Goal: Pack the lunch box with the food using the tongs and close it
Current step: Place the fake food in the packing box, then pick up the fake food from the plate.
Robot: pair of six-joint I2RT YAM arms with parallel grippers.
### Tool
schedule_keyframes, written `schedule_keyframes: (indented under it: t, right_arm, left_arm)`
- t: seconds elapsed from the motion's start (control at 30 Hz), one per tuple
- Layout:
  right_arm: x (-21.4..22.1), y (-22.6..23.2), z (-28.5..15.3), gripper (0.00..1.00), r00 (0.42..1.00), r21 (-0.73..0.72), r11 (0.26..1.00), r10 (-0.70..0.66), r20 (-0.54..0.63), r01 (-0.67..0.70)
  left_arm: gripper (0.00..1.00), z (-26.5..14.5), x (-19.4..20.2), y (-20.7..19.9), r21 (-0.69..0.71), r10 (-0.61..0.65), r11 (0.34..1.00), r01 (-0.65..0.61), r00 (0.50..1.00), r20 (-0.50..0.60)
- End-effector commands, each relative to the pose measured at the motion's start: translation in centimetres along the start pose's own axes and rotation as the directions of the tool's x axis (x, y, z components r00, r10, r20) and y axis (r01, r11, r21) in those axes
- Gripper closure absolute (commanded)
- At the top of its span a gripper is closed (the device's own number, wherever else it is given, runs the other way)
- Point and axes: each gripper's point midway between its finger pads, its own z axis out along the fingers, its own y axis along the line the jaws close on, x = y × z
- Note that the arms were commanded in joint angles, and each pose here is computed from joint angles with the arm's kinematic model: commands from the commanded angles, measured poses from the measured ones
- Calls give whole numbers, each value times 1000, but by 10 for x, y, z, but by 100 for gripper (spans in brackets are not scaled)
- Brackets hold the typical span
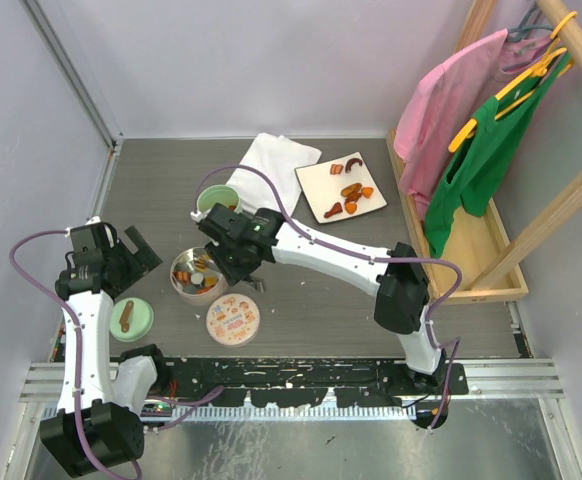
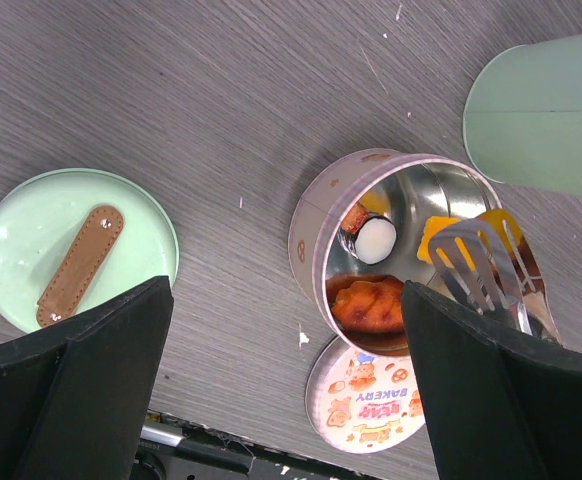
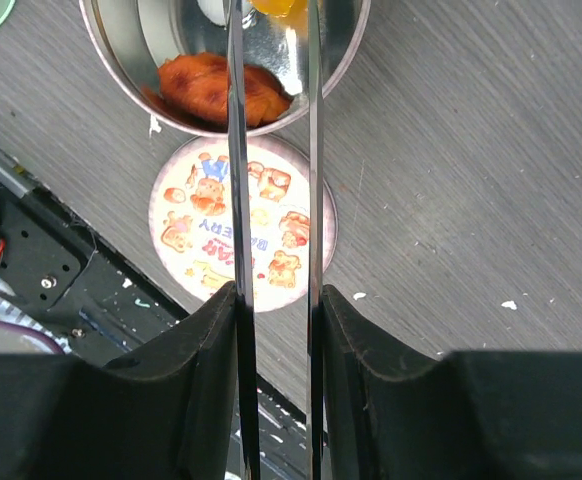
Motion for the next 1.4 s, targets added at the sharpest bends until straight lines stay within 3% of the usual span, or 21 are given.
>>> schedule_keyframes:
  t: [0.0,0.53,0.7,1.1,1.37]
  right_arm:
    - [-37,-3,-21,61,991,50,999,-18,130,11]
    - [-47,16,-2,57,992,-28,999,-12,126,16]
    - [-51,22,-11,50,988,-64,998,-12,153,22]
    - [-40,36,-86,51,968,-218,975,6,250,50]
    - [-18,-7,-133,50,941,-100,995,21,339,14]
  left_arm:
    - [2,0,-7,-6,28,5,1000,-6,1000,30]
    - [2,0,-7,-7,28,5,1000,-6,1000,30]
    - [2,-1,-7,-7,30,6,1000,-7,1000,31]
    - [2,0,-7,-8,34,6,999,-7,1000,27]
    - [2,0,-7,-8,38,6,999,-7,1000,27]
